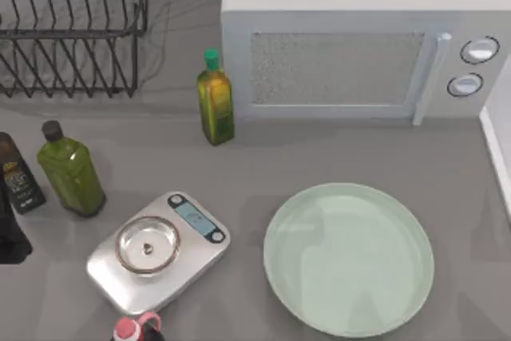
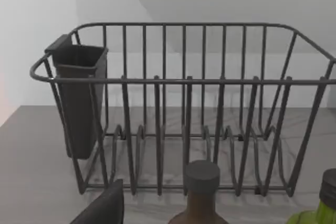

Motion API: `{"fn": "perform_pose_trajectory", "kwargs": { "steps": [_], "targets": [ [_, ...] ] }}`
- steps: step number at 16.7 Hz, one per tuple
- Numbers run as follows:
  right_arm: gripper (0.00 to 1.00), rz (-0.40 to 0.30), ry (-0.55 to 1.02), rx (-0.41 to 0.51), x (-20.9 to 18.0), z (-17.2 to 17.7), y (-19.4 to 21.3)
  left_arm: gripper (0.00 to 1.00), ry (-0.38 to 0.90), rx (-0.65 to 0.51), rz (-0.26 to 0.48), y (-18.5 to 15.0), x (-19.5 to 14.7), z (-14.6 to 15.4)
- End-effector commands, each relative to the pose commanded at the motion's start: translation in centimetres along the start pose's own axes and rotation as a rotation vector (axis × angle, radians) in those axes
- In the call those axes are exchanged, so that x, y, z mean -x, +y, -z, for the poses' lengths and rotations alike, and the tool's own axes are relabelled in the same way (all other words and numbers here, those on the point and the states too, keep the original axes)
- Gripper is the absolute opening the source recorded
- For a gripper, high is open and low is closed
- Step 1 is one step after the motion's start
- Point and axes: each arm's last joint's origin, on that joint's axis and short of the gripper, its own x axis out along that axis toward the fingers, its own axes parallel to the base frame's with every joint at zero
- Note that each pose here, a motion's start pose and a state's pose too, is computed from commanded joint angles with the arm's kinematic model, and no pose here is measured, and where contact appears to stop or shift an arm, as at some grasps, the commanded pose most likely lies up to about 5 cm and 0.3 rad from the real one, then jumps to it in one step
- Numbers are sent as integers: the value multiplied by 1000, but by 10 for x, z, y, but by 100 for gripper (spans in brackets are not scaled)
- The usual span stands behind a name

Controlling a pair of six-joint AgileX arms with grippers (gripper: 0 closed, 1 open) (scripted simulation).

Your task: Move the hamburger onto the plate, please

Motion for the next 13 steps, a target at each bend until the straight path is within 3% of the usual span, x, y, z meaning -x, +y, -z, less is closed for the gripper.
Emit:
{"fn": "perform_pose_trajectory", "kwargs": {
  "steps": [4, 8, 10, 13],
  "targets": [
    [100, -1, 41, 33, -1, -3, 0, 100, 0, 0, 0, 0, 0, 0],
    [100, -36, 268, 201, -7, -15, 1, 100, 0, 0, 0, 0, 0, 0],
    [100, -88, 452, 315, -15, -19, 2, 100, 0, 0, 0, 0, 0, 0],
    [100, -222, 765, 487, -34, -19, 4, 100, 0, 0, 0, 0, 0, 0]
  ]
}}
